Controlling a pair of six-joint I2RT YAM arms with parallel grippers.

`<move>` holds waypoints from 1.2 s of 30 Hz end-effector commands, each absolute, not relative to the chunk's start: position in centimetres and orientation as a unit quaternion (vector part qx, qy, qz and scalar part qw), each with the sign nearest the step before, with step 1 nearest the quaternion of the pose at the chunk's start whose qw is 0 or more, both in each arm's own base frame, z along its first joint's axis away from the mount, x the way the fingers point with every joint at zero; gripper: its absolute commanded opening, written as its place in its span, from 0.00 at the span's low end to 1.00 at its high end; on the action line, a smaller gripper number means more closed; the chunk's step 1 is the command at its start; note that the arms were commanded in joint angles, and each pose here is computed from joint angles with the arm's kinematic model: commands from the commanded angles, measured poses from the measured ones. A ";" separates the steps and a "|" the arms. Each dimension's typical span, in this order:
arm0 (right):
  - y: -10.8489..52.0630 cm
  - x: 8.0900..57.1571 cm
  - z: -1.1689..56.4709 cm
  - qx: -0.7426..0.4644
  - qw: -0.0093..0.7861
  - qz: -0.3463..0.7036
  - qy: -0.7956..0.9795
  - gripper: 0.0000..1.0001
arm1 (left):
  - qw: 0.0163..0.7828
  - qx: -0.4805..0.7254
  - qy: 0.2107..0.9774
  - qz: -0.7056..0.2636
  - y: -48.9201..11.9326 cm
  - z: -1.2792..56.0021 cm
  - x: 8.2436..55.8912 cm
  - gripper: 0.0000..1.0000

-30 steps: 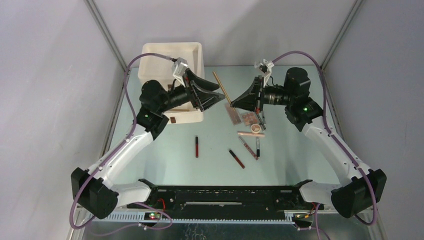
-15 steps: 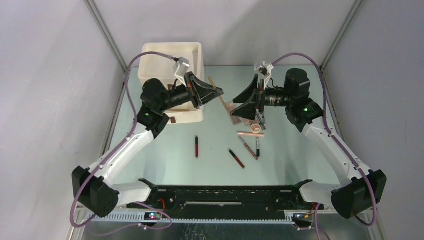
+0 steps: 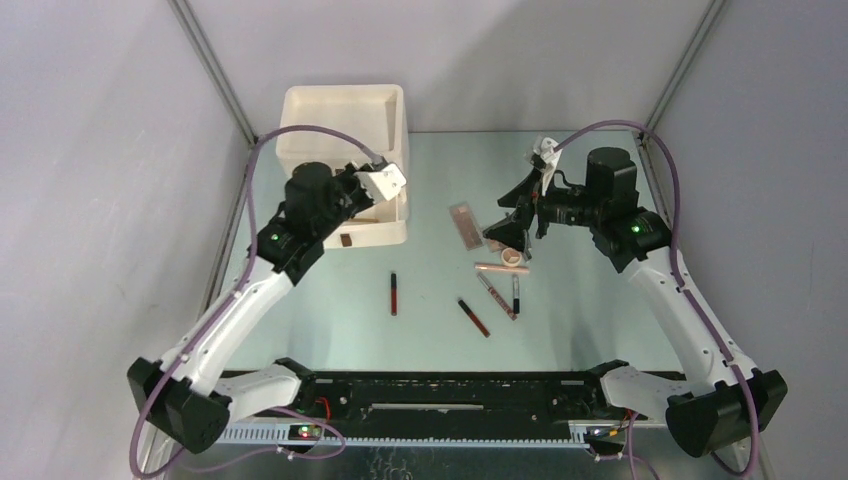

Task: Organize the makeup
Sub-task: Place the makeup in the drawer.

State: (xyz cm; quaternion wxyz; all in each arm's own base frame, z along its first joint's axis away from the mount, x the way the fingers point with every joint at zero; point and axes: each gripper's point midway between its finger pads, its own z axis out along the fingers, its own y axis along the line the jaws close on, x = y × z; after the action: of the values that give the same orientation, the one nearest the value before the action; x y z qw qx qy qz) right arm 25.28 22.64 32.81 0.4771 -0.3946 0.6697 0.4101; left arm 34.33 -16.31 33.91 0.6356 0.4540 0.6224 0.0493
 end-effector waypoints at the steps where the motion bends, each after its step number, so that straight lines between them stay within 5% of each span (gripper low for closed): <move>1: 21.3 26.0 30.8 -0.397 0.471 0.357 0.702 0.94 | 0.523 0.520 0.636 0.228 -11.5 28.8 37.1 0.02; 22: 14.4 33.8 20.1 -0.267 0.395 0.182 0.860 0.94 | 0.336 0.583 0.691 0.263 -8.7 17.2 40.7 0.25; 36: 10.5 39.5 12.5 -0.214 0.300 0.091 0.925 0.84 | 0.397 0.559 0.695 0.216 -9.2 21.2 37.8 0.67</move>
State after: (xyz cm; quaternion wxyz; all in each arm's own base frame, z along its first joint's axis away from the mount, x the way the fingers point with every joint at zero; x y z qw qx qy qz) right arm 36.81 11.54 12.05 0.2890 -0.2288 0.9217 0.1206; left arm 39.47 -8.89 17.35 0.3365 0.5847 0.6978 0.2409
